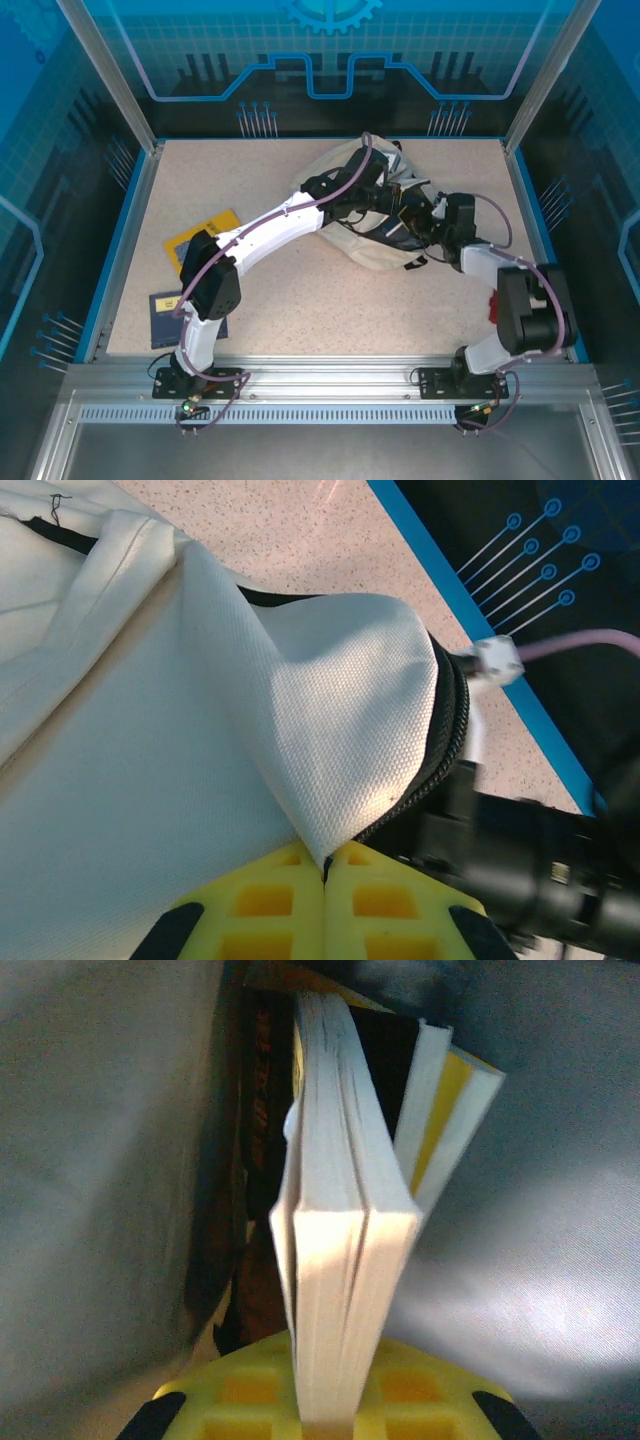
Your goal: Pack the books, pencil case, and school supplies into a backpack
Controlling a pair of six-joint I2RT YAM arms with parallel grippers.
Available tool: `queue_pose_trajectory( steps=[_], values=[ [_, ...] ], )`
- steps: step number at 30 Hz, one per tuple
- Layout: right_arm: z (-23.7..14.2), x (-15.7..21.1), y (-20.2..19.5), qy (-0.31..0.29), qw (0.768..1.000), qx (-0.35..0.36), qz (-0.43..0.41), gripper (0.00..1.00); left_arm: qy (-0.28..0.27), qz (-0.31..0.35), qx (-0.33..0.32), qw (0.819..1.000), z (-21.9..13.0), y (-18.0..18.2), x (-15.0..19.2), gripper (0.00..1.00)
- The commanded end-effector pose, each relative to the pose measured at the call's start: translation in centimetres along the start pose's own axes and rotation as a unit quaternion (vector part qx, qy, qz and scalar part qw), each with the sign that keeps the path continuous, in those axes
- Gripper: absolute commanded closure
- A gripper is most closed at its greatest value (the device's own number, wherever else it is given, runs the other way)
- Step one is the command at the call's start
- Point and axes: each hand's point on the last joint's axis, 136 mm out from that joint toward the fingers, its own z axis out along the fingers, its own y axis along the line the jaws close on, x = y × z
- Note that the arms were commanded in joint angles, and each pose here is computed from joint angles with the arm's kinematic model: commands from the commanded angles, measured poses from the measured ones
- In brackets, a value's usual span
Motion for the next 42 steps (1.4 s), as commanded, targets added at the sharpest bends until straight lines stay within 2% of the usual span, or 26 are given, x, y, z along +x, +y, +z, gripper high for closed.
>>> queue_pose_trajectory(
  steps=[1,6,8,11,13,15,21,27,29,32,33,34,37,40,42],
  values=[
    [2.4,-1.9,3.6,-0.026,0.999,-0.041,-0.016,0.94,-0.067,-0.003,0.049,0.997,-3.9,-3.0,-4.2,0.97],
    [6.6,-1.9,3.5,-0.005,1.000,-0.026,0.007,0.87,-0.065,-0.008,0.044,0.997,-4.3,-2.6,-4.0,0.97],
    [8.2,-1.6,3.1,0.006,1.000,-0.020,0.013,0.80,-0.065,-0.012,0.044,0.997,-4.4,-2.4,-4.0,0.97],
    [9.4,-1.2,2.3,0.016,0.999,-0.011,0.029,0.61,-0.063,-0.019,0.043,0.997,-4.5,-2.0,-3.9,0.97],
    [8.6,-1.1,1.7,0.004,0.999,-0.008,0.035,0.46,-0.060,-0.024,0.042,0.997,-4.4,-1.7,-3.8,0.97],
    [7.3,-1.0,1.3,-0.007,0.999,-0.001,0.033,0.36,-0.057,-0.025,0.042,0.997,-4.3,-1.6,-3.6,0.97],
    [2.6,0.0,-1.0,-0.016,0.999,0.044,0.020,0.33,-0.050,-0.022,0.044,0.998,-4.2,-1.4,-3.3,0.96],
    [-2.9,1.0,-4.4,-0.042,0.993,0.113,0.016,0.37,-0.034,-0.031,0.041,0.998,-3.6,-0.6,-2.2,0.93],
    [-5.0,1.0,-4.9,-0.055,0.988,0.147,0.001,0.38,-0.026,-0.036,0.035,0.998,-3.5,0.0,-1.6,0.84],
    [-9.4,1.0,-6.2,-0.084,0.968,0.235,-0.031,0.37,-0.010,-0.053,0.031,0.998,-3.7,1.4,-0.5,0.53],
    [-11.3,1.0,-7.0,-0.096,0.955,0.276,-0.047,0.36,-0.005,-0.061,0.033,0.998,-3.9,2.0,-0.3,0.42],
    [-13.1,0.9,-7.7,-0.106,0.941,0.315,-0.065,0.34,-0.002,-0.070,0.029,0.997,-4.1,2.8,0.0,0.36],
    [-17.0,0.8,-8.6,-0.117,0.910,0.382,-0.107,0.31,0.002,-0.090,-0.009,0.996,-4.9,6.5,1.1,0.24],
    [-18.0,1.1,-7.7,-0.103,0.908,0.380,-0.144,0.23,0.005,-0.130,-0.081,0.988,-5.7,12.3,2.4,0.18],
    [-18.0,1.3,-6.5,-0.092,0.912,0.365,-0.162,0.15,0.007,-0.168,-0.144,0.975,-6.7,16.7,3.6,0.13]
  ],
)
